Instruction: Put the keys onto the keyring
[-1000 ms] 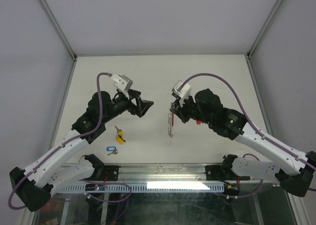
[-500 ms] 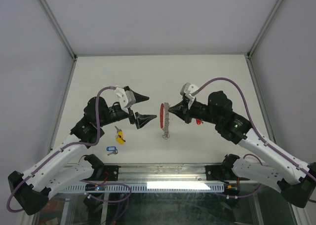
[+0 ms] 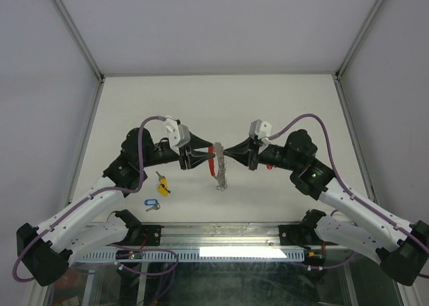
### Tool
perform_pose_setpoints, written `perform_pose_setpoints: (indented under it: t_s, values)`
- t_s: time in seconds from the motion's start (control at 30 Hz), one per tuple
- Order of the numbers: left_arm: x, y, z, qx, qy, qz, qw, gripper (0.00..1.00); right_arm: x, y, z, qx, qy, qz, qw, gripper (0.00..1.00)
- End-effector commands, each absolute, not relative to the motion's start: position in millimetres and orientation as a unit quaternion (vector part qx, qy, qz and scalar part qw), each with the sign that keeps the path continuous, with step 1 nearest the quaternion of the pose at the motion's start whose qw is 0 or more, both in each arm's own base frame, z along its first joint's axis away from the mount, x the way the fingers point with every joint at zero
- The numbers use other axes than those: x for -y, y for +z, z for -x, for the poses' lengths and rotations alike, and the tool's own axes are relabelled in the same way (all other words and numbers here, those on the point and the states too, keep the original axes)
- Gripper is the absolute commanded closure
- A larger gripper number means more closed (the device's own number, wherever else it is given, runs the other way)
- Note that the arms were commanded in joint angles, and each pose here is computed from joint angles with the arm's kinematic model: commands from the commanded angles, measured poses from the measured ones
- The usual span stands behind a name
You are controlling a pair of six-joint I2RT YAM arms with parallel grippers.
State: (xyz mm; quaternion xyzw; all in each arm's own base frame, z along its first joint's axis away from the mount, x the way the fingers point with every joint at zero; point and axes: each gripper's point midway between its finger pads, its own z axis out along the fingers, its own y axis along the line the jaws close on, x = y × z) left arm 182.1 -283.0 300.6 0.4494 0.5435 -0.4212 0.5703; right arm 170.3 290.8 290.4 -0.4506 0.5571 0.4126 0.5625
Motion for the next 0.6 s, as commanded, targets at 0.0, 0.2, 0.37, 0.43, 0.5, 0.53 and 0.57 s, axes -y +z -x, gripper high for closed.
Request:
perform_pose_setpoints:
  t_s: [0.0, 0.2, 0.37, 0.43, 0.5, 0.53, 0.57]
  values:
    - [285.1, 345.6, -169.6, -0.477, -0.436, -0.457, 0.611, 0.67, -291.6, 339.3, -158.9, -0.458, 0.428, 0.461, 0.628, 1.00]
    - [281.3, 357.8, -160.0, -0.459, -0.445, -0.449, 0.624, 0.72, -291.8, 342.1, -160.2, -0.455, 0.429, 0.457, 0.632, 1.00]
    - [283.6, 356.5, -154.1, -0.455, -0.455, -0.448, 0.621, 0.71, -291.8, 342.8, -160.0, -0.456, 0.433, 0.454, 0.631, 1.00]
    - [285.0, 356.0, -153.2, -0.453, -0.456, -0.451, 0.619, 0.69, -291.4, 344.1, -159.1, -0.453, 0.433, 0.455, 0.633, 1.00]
    - [286.2, 356.5, -151.7, -0.450, -0.458, -0.455, 0.617, 0.68, -291.3, 345.4, -157.2, -0.448, 0.436, 0.456, 0.633, 1.00]
    - [286.9, 355.9, -151.1, -0.450, -0.459, -0.457, 0.615, 0.67, -291.1, 347.5, -155.6, -0.444, 0.438, 0.457, 0.634, 1.00]
    - [287.6, 356.4, -150.3, -0.448, -0.460, -0.459, 0.614, 0.66, -291.0, 348.5, -154.6, -0.442, 0.439, 0.458, 0.634, 1.00]
